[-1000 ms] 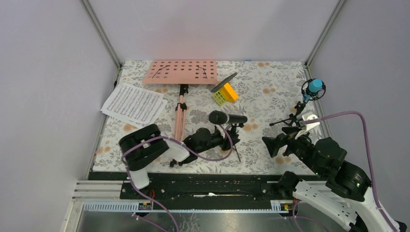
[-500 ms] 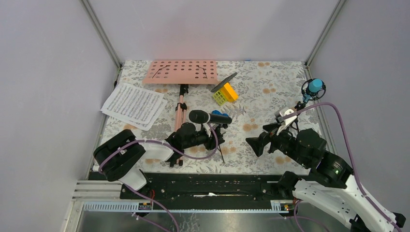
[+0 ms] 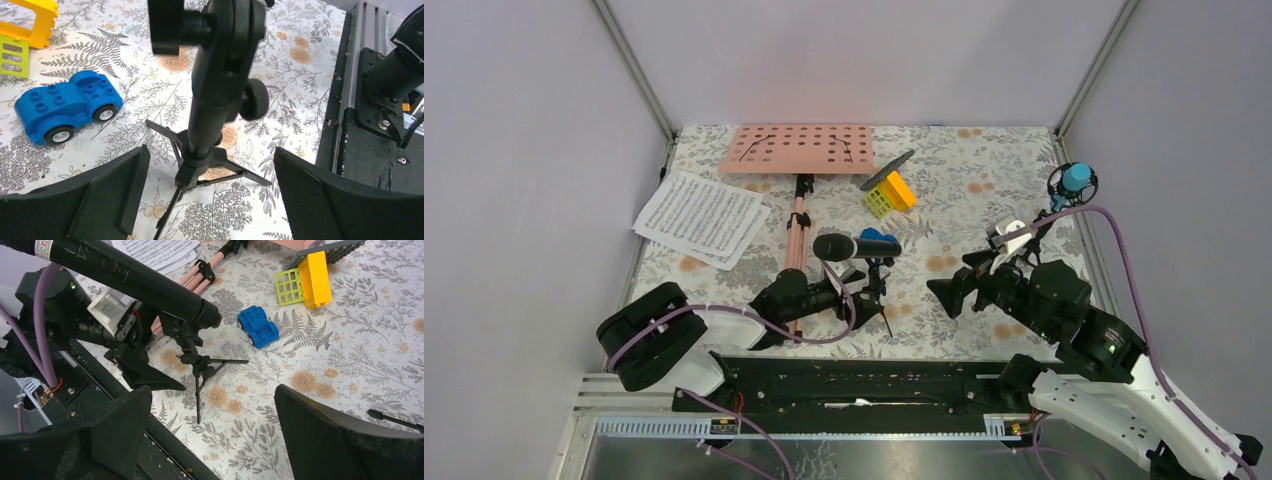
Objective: Pack up the instrument practice props
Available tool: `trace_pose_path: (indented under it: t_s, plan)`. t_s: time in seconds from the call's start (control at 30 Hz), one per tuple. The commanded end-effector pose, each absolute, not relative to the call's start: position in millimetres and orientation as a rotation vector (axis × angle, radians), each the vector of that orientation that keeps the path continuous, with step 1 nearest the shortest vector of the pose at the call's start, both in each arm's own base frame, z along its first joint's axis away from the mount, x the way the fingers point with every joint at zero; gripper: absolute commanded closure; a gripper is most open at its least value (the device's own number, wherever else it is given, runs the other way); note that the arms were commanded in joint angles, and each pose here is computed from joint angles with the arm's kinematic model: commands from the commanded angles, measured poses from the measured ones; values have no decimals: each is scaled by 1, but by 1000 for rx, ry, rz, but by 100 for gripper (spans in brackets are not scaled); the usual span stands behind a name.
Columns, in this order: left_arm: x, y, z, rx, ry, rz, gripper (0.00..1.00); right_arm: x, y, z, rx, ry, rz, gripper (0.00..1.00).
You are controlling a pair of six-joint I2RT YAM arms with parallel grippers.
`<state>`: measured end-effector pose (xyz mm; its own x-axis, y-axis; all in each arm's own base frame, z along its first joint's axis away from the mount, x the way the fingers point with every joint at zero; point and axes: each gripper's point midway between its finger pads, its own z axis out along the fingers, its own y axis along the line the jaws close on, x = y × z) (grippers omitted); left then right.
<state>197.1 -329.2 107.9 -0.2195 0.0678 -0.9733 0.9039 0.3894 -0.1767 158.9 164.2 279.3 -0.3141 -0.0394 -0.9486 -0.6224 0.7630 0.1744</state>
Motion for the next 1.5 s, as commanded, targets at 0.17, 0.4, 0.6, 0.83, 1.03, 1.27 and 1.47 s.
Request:
trace_pose_path:
  t_s: [0.17, 0.4, 0.6, 0.83, 1.03, 1.27, 1.47]
  plan:
    - [180, -300, 178, 669, 1278, -1091, 1, 171, 173, 293, -509, 1744, 631, 0]
    - [182, -276, 218, 527, 1177, -1071, 1, 200, 163, 317, -376, 1548, 533, 0]
    - [188, -275, 229, 543, 1165, -1003, 1, 204, 196, 325, -557, 1362, 554, 0]
    - [189, -271, 218, 493, 1184, -1029, 1, 196, 238, 321, -869, 1182, 548, 1]
    - [194, -286, 217, 525, 1189, -1043, 3, 200, 258, 310, -1046, 1143, 506, 0]
    - [201, -299, 217, 524, 1181, -1070, 6, 204, 276, 314, -1124, 1107, 501, 8]
    - [203, -306, 218, 521, 1172, -1095, 8, 210, 295, 313, -1207, 1102, 478, 22]
